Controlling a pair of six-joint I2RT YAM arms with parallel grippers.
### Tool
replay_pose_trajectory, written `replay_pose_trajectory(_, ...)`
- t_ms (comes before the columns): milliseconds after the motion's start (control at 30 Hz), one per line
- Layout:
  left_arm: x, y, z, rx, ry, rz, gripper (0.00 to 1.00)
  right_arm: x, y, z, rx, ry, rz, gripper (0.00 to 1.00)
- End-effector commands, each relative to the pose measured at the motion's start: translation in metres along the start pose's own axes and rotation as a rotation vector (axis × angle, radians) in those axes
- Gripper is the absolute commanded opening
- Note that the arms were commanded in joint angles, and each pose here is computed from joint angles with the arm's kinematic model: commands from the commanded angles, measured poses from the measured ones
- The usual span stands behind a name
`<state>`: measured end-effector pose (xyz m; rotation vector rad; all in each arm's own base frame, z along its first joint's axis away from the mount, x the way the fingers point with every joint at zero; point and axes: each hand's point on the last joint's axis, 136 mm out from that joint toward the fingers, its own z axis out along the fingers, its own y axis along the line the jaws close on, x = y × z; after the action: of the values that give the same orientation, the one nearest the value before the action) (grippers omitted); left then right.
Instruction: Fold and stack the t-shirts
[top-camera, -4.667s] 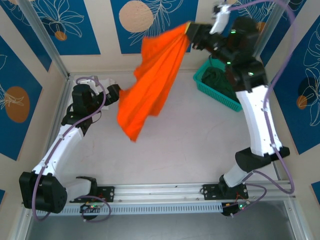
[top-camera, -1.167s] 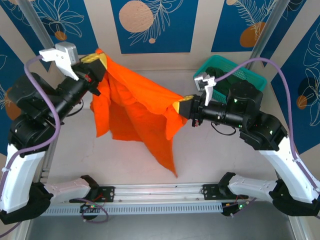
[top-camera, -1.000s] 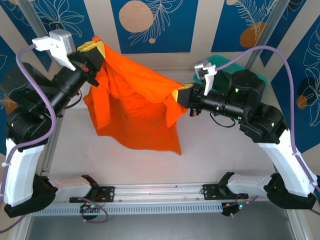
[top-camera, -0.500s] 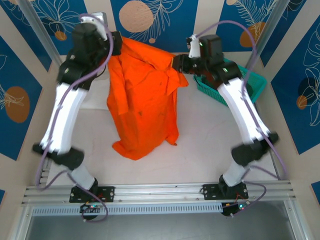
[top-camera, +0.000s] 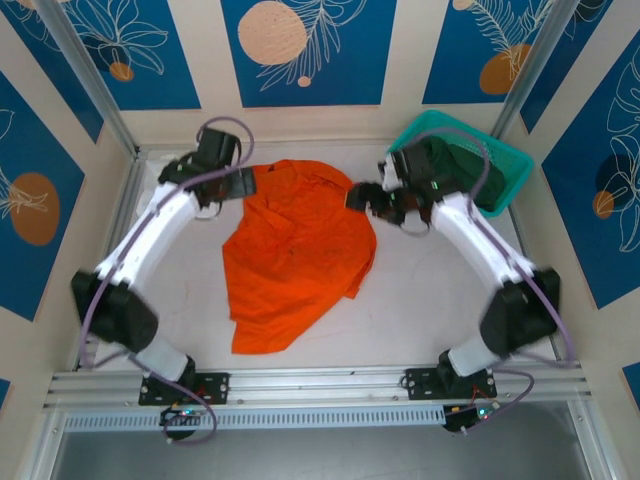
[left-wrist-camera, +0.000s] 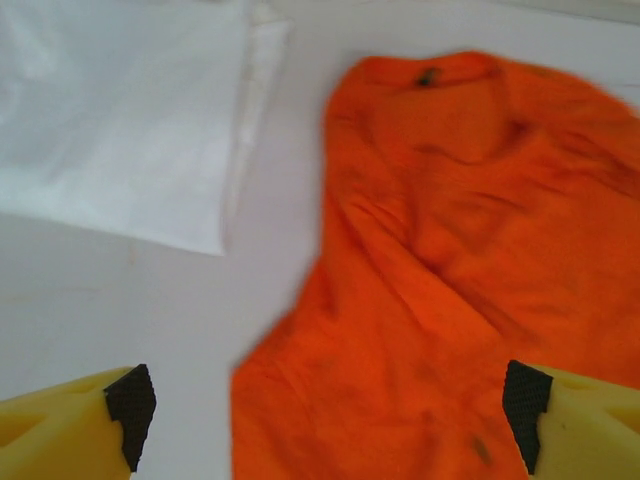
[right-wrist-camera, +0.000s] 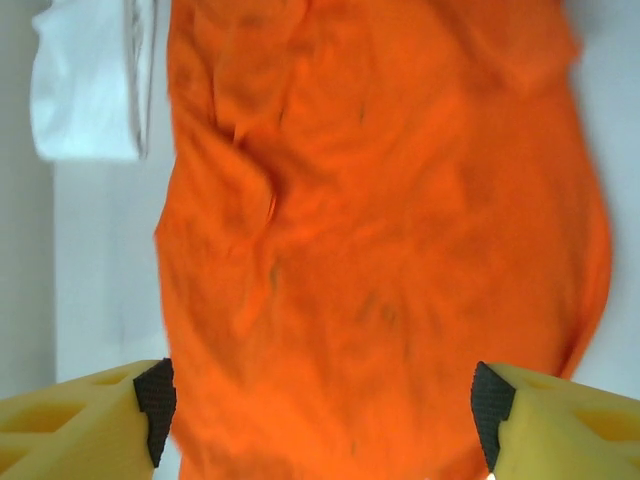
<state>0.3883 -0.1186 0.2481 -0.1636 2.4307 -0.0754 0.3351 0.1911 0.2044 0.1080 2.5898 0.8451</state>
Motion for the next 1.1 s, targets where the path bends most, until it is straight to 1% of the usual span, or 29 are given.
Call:
replay_pose_trajectory(0,0.073,-0.033,0.010,0.109,0.089,0.059,0.90,0.044,-0.016,0.020,-0.077,0.017,0.049,0.80)
replay_pose_trajectory(67,0.130,-0.034,0.023,0.152,0.197,0.044,0.86,0.084,-0.044,0.030,-0.022,0.112,0.091,0.78)
replay_pose_trajectory(133,0.183,-0.029,0.031,0.185,0.295,0.050,0.83,0.118,-0.064,0.036,0.001,0.180,0.126,0.73)
replay_pose_trajectory(167,0.199,-0.022,0.031,0.173,0.316,0.045,0.82,0.129,-0.073,0.039,0.019,0.197,0.138,0.72)
replay_pose_trajectory(233,0.229,-0.017,0.028,0.202,0.347,0.049,0.82,0.146,-0.090,0.045,0.058,0.214,0.157,0.69)
replay_pose_trajectory(333,0.257,-0.009,0.027,0.206,0.383,0.051,0.81,0.155,-0.094,0.054,0.054,0.252,0.153,0.62)
replay_pose_trajectory(400,0.273,-0.002,0.029,0.191,0.411,0.034,0.77,0.156,-0.090,0.061,0.057,0.276,0.133,0.57)
replay_pose_trajectory(567,0.296,0.012,0.038,0.173,0.393,-0.059,0.68,0.160,-0.092,0.083,0.118,0.328,0.106,0.49)
replay_pose_trajectory(700,0.302,0.021,0.041,0.155,0.377,-0.078,0.66,0.159,-0.085,0.094,0.118,0.340,0.076,0.48)
replay_pose_trajectory(767,0.305,0.023,0.042,0.152,0.373,-0.089,0.60,0.161,-0.083,0.100,0.128,0.346,0.058,0.47)
replay_pose_trajectory(833,0.309,0.025,0.043,0.152,0.373,-0.101,0.51,0.163,-0.083,0.105,0.137,0.364,0.058,0.37)
replay_pose_trajectory(933,0.314,0.025,0.044,0.171,0.373,-0.117,0.37,0.156,-0.089,0.108,0.186,0.354,0.041,0.13)
replay_pose_trajectory(967,0.315,0.025,0.044,0.176,0.373,-0.120,0.31,0.150,-0.090,0.106,0.206,0.339,0.028,0.05)
replay_pose_trajectory(1000,0.316,0.024,0.044,0.182,0.373,-0.123,0.23,0.143,-0.088,0.103,0.215,0.323,0.015,0.00)
replay_pose_trajectory(1067,0.318,0.021,0.042,0.205,0.374,-0.136,0.08,0.120,-0.079,0.090,0.236,0.267,-0.021,0.00)
